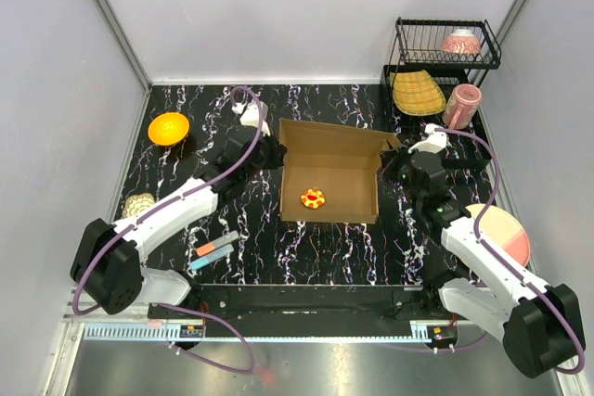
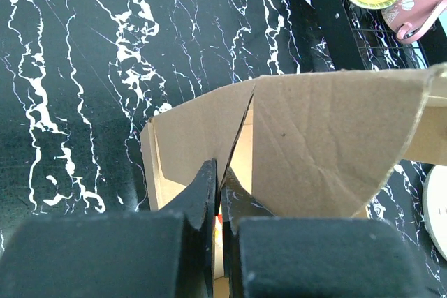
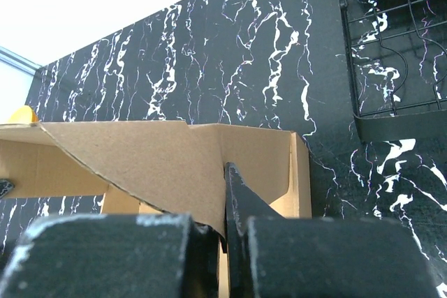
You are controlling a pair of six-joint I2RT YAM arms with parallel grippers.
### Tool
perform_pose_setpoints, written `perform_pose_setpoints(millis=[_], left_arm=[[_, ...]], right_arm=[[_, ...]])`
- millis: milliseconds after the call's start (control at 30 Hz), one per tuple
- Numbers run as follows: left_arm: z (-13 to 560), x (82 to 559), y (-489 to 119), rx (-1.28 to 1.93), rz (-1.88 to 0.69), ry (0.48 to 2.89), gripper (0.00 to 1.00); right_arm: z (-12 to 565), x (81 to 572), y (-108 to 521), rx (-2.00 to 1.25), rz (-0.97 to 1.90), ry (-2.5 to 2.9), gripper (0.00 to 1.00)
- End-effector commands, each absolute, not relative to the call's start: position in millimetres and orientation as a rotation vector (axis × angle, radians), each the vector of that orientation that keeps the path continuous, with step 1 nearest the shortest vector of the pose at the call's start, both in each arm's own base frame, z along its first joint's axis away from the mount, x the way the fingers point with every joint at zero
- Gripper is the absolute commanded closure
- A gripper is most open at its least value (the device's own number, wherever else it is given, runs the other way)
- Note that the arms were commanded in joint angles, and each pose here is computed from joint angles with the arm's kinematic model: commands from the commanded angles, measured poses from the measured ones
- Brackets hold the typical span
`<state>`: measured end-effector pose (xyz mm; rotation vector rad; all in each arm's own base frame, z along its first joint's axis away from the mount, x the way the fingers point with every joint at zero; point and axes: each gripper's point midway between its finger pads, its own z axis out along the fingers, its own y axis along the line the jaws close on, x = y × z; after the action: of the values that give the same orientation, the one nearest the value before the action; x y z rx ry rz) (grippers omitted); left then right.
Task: Fold the paper box
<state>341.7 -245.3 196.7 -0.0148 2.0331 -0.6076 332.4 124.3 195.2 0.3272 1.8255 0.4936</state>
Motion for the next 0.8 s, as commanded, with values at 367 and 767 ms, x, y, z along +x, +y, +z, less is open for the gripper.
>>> perform_pose_setpoints(millis=[367, 767], left_arm=[[88.8, 288.6, -252.9, -0.003, -0.719, 2.219, 1.00], [99.4, 284.3, -222.8, -0.002, -0.547, 2.175, 0.97]], right_arm=[[118.0, 282.7, 134.3, 0.259, 0.492, 2.154, 1.00], [146.1, 265.1, 130.1, 0.269, 0.553, 2.095, 0.49]])
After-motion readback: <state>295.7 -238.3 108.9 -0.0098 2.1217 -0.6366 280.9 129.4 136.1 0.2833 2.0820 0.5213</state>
